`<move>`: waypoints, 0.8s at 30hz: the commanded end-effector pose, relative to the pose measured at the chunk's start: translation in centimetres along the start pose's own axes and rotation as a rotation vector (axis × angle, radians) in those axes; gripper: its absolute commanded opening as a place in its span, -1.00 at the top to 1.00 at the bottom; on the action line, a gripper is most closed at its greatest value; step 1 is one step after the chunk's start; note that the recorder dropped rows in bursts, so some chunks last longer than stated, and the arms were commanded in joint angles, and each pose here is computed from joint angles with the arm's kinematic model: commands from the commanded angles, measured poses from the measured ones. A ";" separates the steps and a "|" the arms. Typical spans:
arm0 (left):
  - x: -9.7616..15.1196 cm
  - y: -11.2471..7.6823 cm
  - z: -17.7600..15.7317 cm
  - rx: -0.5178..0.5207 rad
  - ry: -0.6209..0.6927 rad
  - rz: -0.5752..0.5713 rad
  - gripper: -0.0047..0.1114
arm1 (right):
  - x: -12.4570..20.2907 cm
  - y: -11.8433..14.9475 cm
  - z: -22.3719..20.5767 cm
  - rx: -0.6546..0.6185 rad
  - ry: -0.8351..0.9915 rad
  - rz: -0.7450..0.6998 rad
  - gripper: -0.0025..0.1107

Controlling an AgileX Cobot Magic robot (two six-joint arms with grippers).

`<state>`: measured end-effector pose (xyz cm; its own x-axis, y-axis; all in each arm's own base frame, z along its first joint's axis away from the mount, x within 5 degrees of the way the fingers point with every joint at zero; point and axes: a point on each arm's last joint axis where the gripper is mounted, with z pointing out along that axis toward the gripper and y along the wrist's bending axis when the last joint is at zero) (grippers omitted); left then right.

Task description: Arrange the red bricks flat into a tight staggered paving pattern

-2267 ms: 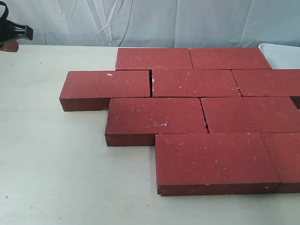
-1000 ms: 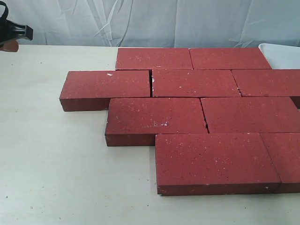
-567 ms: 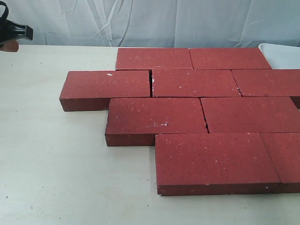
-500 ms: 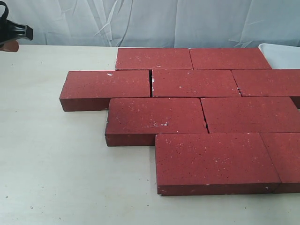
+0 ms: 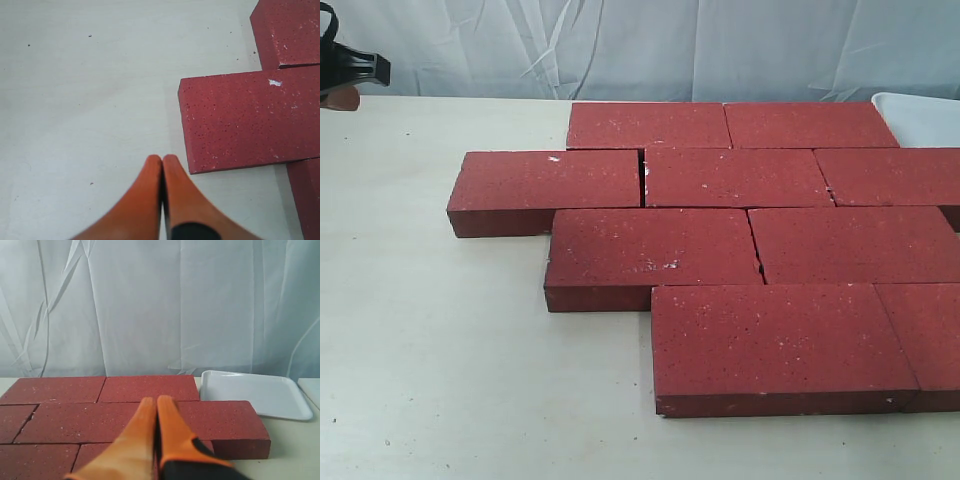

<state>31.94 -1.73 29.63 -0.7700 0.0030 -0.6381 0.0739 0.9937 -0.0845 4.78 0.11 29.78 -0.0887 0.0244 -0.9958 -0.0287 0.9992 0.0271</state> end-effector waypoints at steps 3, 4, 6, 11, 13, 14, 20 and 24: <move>0.0 -0.2 -0.3 0.003 -0.015 0.000 0.92 | 0.1 0.1 -0.7 -0.005 -0.023 -0.037 0.97; 0.0 -0.2 -0.3 0.003 -0.015 0.000 0.92 | 0.1 0.1 -0.8 -0.005 -0.020 -0.037 0.97; 0.0 -0.2 -0.3 0.003 -0.015 0.000 0.92 | 0.1 0.1 -0.9 -0.005 -0.026 -0.037 0.97; 0.0 -0.2 -0.3 0.003 -0.015 0.000 0.92 | 1.1 0.1 -0.7 -0.018 -0.013 -0.010 0.97; 0.0 -0.2 -0.3 0.003 -0.015 0.000 0.92 | 2.3 0.2 -0.5 -0.028 0.009 0.013 0.97; 0.0 -0.2 -0.3 0.003 -0.015 0.000 0.92 | 3.1 0.2 -0.3 -0.031 0.024 0.022 0.97; 0.0 -0.2 -0.3 0.003 -0.015 0.000 0.92 | 8.1 0.3 0.9 -0.047 0.065 0.099 0.97; 0.0 -0.2 -0.3 0.003 -0.014 0.000 0.92 | 10.5 0.2 1.6 -0.041 0.088 0.125 0.97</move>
<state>31.94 -1.73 29.63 -0.7700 0.0030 -0.6381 0.0739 0.9937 -0.0845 5.21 0.66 20.37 -0.1952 0.1329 -0.9717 -0.0616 0.9872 0.1474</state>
